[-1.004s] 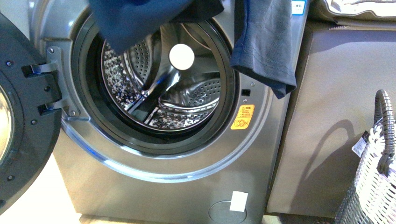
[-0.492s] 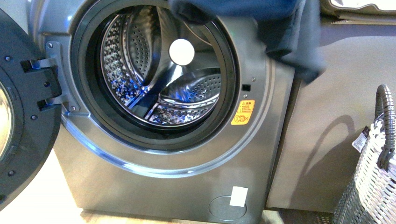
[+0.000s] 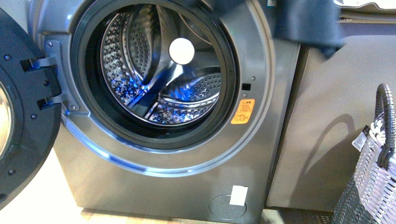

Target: Put clothes into washing machine

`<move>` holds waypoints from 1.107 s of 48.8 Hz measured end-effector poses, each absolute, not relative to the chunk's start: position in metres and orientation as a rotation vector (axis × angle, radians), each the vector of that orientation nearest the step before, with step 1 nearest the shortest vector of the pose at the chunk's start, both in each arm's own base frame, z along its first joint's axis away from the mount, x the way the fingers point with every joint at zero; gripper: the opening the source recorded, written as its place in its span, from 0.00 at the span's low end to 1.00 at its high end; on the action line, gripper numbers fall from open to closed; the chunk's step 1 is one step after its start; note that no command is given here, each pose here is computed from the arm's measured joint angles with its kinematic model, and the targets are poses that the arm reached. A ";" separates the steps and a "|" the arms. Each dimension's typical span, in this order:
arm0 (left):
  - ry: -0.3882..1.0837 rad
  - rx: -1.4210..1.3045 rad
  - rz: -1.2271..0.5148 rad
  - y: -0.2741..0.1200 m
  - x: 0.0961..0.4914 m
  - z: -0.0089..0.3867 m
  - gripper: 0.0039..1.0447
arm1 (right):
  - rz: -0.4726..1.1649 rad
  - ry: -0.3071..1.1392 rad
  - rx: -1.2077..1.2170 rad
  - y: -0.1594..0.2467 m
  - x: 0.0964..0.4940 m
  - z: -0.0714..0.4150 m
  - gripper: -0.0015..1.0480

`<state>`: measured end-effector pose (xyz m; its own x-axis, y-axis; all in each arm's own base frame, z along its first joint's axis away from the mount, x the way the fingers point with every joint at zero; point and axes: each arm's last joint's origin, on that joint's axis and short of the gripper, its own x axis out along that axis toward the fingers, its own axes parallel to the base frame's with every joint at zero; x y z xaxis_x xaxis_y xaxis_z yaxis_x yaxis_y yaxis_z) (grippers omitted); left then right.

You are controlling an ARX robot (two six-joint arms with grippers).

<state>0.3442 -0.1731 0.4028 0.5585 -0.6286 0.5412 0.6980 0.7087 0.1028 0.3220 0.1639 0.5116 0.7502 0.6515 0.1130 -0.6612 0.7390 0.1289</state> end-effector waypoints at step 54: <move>-0.439 -0.183 -0.650 -0.151 0.360 0.370 0.15 | 0.733 -0.060 0.168 0.165 0.321 0.512 0.95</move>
<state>0.3605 -0.1513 0.3697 0.7088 -0.5434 0.4497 0.6197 0.7843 -0.0290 0.3210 0.1653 0.5117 0.7419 0.6609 0.1131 -0.6705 0.7302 0.1313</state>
